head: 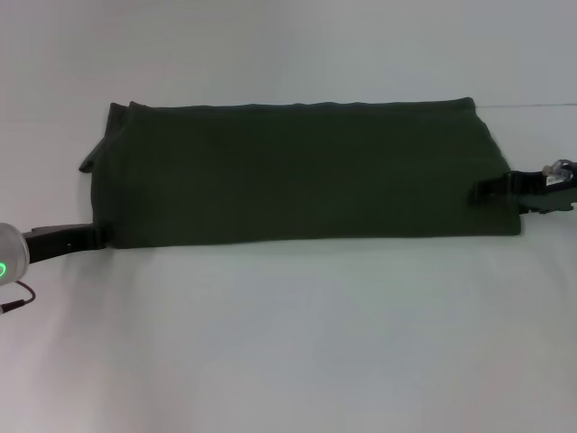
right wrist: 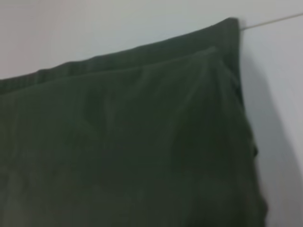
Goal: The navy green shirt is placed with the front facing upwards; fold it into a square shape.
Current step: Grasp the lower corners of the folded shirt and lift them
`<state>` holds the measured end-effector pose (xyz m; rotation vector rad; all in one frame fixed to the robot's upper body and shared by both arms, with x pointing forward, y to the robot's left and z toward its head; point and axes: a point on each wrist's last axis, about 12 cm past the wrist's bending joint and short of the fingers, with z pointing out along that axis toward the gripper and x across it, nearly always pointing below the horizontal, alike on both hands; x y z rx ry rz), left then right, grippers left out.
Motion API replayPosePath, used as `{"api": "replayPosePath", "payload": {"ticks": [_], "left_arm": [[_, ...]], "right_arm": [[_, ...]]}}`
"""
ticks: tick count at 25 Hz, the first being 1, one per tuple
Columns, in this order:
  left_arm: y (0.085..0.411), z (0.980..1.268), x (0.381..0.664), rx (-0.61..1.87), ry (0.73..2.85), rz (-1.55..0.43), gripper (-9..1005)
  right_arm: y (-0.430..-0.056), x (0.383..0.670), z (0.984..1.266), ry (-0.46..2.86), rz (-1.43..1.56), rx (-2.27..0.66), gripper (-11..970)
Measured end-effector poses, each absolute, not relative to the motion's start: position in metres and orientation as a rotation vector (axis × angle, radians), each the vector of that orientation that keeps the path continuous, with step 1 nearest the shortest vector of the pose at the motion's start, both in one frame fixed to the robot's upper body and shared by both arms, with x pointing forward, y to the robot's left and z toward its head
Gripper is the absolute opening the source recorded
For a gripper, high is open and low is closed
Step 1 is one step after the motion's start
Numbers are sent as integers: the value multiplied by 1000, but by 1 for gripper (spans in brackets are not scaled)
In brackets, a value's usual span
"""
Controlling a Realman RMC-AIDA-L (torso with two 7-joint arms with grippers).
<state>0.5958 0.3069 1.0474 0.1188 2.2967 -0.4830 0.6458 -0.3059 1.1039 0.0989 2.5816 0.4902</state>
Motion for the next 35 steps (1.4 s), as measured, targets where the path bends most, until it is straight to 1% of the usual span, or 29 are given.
{"api": "replayPosePath", "payload": {"ticks": [18, 26, 32, 35], "left_arm": [[306, 1048, 595, 121, 2295, -500, 37], [306, 1048, 595, 122, 2294, -503, 37], [306, 1049, 595, 119, 2294, -509, 37], [305, 1049, 595, 117, 2296, -515, 37]], "right_arm": [[-297, 645, 1097, 2608, 467, 55, 866], [-296, 644, 1098, 2615, 451, 24, 743], [-296, 645, 1098, 2619, 443, 11, 505], [-297, 644, 1098, 2619, 439, 11, 357]]}}
